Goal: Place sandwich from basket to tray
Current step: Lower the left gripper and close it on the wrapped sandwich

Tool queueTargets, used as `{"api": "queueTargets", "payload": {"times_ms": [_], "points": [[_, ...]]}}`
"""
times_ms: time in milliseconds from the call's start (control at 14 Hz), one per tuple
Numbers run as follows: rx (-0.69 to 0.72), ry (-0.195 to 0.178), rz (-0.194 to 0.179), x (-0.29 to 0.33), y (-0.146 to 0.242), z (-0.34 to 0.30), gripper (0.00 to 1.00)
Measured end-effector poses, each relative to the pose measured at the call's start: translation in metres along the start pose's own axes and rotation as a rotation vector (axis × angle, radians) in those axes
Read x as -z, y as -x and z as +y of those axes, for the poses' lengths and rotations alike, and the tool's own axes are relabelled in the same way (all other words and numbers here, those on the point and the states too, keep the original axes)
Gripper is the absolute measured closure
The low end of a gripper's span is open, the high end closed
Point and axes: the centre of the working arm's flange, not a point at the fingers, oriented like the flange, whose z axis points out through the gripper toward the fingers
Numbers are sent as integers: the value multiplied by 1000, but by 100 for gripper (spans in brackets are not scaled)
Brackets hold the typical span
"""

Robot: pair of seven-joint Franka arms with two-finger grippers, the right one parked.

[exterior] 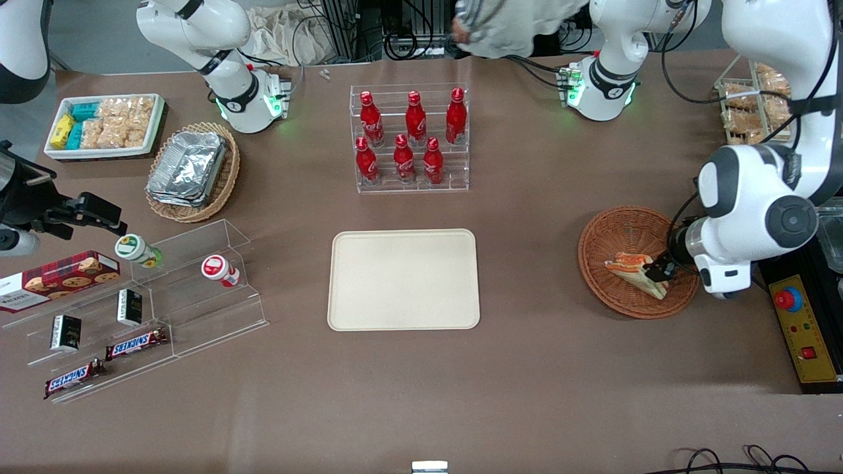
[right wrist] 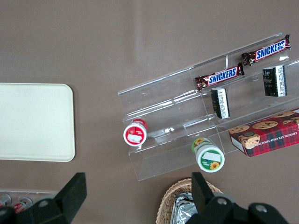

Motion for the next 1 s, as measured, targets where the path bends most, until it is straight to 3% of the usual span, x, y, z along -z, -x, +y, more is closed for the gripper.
{"api": "queueTargets", "payload": {"times_ms": [571, 857, 1000], "points": [[15, -34, -4, -80, -7, 10, 4], [-5, -28, -3, -68, -7, 10, 49], [-103, -53, -35, -31, -3, 6, 64]]}}
